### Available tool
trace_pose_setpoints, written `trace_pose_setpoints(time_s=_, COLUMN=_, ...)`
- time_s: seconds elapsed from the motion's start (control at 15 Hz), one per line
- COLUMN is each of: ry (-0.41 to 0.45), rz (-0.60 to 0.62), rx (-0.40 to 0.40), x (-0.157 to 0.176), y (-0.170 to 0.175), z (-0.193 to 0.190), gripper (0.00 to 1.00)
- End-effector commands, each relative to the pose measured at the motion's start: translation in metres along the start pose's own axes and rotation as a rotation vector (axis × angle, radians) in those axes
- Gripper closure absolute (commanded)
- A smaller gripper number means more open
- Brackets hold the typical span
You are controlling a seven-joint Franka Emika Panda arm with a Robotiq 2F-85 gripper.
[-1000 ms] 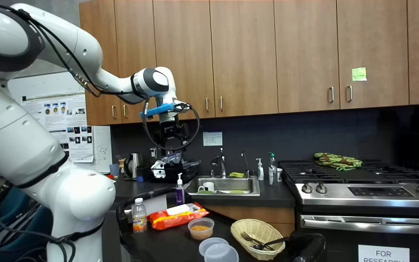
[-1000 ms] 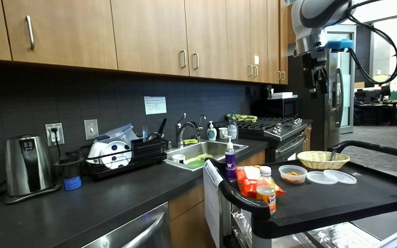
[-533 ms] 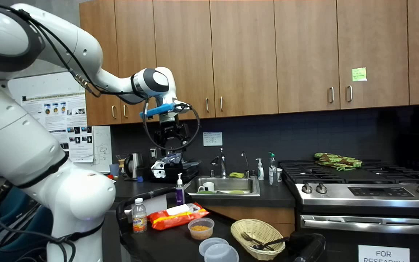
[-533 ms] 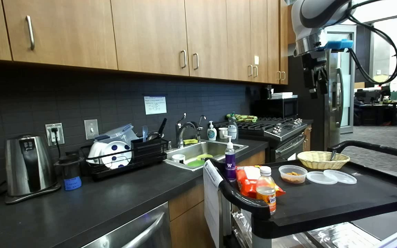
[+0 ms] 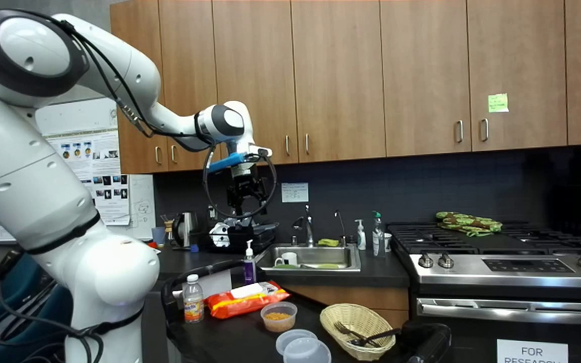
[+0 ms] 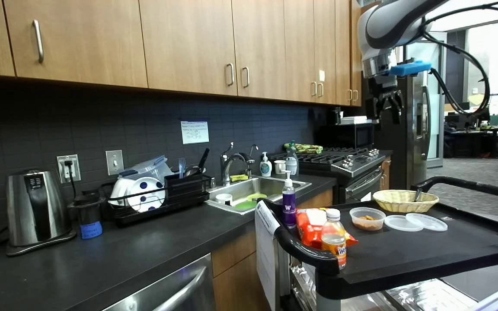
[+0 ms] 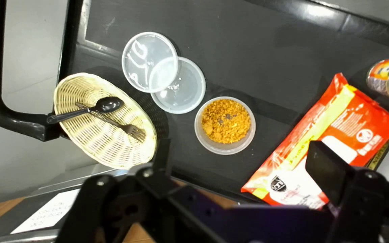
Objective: Remove the black spoon from the basket.
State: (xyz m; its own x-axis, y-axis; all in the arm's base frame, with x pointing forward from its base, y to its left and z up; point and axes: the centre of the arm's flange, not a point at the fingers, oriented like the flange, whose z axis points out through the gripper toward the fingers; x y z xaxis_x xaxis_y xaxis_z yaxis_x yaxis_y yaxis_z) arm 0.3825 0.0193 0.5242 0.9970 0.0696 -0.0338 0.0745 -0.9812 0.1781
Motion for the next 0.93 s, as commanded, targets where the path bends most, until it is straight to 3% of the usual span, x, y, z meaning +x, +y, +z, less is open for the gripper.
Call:
trace_pose_setpoints(time_s=0.0, ry=-0.030, rz=0.182, rx=0.006, x=0.043, y=0.016, z=0.005, gripper=0.00)
trace_pose_setpoints(time_s=0.53, ry=-0.072, rz=0.426, rx=0.042, x=0.085, y=0.099, z=0.020, gripper=0.00)
trace_pose_setpoints(time_s=0.6, ry=-0.065, rz=0.372, rx=0.035, x=0.070, y=0.084, z=0.024, gripper=0.00)
trace_pose_setpoints(time_s=0.87, ry=-0.075, rz=0.377, rx=0.037, x=0.073, y=0.089, z=0.029, gripper=0.00)
